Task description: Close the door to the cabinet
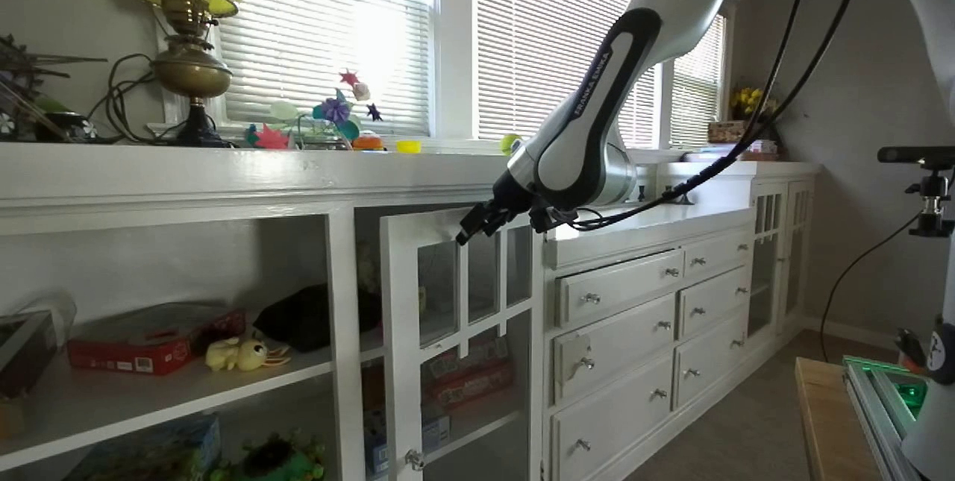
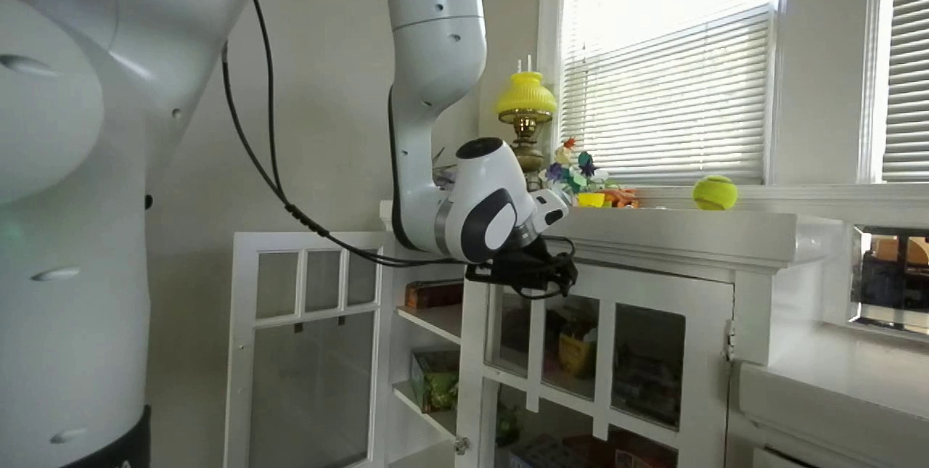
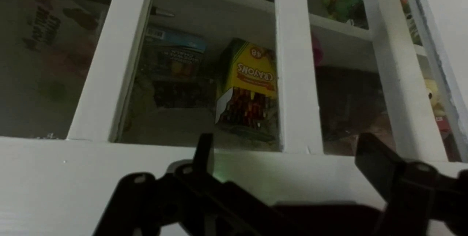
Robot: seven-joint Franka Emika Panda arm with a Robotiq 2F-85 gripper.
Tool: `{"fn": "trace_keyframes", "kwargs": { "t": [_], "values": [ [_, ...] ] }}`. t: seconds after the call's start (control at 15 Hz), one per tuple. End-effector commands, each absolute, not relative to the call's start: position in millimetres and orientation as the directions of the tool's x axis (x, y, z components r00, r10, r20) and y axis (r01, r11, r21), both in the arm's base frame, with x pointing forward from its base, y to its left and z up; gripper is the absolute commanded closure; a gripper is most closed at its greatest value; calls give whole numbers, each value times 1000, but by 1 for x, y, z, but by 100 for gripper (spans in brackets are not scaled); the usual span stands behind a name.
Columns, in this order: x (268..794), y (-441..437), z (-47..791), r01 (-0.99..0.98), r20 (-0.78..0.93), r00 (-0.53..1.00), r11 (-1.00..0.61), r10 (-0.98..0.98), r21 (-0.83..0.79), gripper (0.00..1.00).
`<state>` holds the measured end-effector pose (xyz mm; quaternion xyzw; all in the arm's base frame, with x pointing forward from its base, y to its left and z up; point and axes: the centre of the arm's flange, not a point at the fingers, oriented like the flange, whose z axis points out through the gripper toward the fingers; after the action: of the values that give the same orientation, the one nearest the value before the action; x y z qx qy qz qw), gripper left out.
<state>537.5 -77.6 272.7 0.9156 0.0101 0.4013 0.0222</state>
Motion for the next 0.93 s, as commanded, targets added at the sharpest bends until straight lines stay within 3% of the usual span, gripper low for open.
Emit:
{"fn": "trace_keyframes", "kwargs": {
  "t": [0.0, 0.87],
  "values": [
    [551, -93, 278, -6, 767, 641, -1000, 14, 24, 0],
    [586, -123, 280, -72, 804, 592, -997, -45, -3, 0]
  ]
}}
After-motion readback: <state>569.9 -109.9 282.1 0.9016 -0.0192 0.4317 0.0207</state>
